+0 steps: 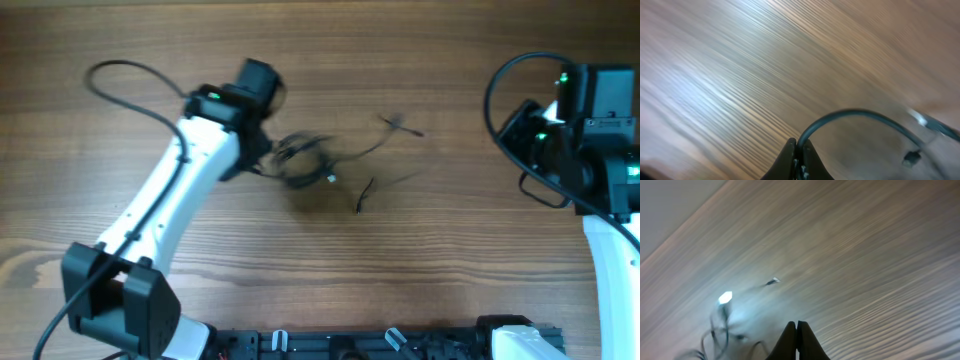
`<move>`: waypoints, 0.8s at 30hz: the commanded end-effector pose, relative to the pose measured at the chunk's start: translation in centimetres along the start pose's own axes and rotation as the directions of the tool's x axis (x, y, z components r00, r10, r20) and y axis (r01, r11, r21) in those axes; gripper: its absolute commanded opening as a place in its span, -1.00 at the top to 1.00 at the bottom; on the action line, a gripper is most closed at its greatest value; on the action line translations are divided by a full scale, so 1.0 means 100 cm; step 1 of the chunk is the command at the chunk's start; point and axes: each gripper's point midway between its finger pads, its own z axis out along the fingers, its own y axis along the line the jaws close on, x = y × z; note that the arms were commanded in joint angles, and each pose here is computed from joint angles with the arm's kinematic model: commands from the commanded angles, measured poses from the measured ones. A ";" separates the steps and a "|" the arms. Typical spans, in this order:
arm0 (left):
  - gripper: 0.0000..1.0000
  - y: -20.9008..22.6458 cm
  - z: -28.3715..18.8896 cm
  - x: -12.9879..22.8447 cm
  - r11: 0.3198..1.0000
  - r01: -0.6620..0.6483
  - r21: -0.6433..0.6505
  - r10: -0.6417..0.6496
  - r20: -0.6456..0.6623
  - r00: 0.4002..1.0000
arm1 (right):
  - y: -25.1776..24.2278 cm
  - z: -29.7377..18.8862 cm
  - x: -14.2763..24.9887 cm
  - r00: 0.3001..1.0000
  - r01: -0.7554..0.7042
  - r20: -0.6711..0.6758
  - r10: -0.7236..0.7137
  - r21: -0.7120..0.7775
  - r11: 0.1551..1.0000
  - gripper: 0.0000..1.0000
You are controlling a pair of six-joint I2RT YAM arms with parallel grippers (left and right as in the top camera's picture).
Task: Untangle cables
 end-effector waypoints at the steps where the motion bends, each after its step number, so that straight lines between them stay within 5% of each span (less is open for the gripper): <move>1: 0.92 0.053 0.009 -0.044 0.979 0.160 -0.126 -0.148 0.096 0.984 | -0.021 -0.010 -0.025 0.993 -0.031 0.119 0.017 0.117 0.993 0.91; 9: 0.92 0.067 0.018 -0.049 0.967 0.240 -0.087 -0.241 0.000 0.970 | -0.008 0.001 -0.016 0.999 -0.012 0.049 0.009 0.057 0.998 0.88; 13: 0.92 0.020 0.014 -0.033 0.984 0.110 0.137 -0.091 -0.135 0.987 | 0.016 0.012 -0.004 0.997 0.057 -0.047 -0.060 -0.063 0.996 0.53; 17: 0.92 -0.051 -0.014 -0.005 0.873 0.008 0.488 0.125 -0.239 0.963 | 0.050 0.024 0.019 0.967 0.130 -0.182 -0.180 -0.257 0.958 0.02; 24: 0.92 -0.122 -0.061 0.041 0.671 -0.082 0.737 0.341 -0.209 0.917 | 0.089 0.050 0.067 0.846 0.174 -0.369 -0.385 -0.493 0.853 -0.44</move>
